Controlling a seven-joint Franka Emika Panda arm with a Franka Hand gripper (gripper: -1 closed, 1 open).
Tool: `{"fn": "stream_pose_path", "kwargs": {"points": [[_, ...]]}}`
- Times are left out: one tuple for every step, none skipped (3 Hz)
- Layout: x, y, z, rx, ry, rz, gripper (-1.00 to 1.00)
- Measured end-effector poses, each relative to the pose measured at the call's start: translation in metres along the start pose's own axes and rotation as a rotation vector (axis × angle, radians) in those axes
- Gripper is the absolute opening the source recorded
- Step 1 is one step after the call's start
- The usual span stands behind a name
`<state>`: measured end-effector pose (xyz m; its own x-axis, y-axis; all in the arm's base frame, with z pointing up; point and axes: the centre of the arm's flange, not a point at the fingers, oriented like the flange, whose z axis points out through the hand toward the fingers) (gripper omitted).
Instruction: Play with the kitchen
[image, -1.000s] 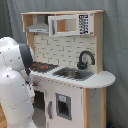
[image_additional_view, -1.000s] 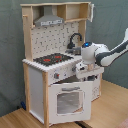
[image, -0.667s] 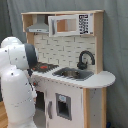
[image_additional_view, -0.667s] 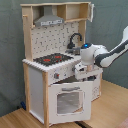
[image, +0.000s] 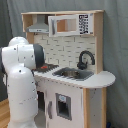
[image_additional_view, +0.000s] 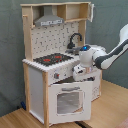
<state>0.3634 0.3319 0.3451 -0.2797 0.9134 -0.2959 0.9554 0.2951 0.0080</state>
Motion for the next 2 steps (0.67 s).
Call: {"fn": "stream_pose_path", "kwargs": {"points": [[0.0012, 0.0002, 0.0009, -0.002, -0.001, 0.000, -1.00], [0.0026, 0.0002, 0.0018, -0.003, -0.002, 0.001, -1.00]]}}
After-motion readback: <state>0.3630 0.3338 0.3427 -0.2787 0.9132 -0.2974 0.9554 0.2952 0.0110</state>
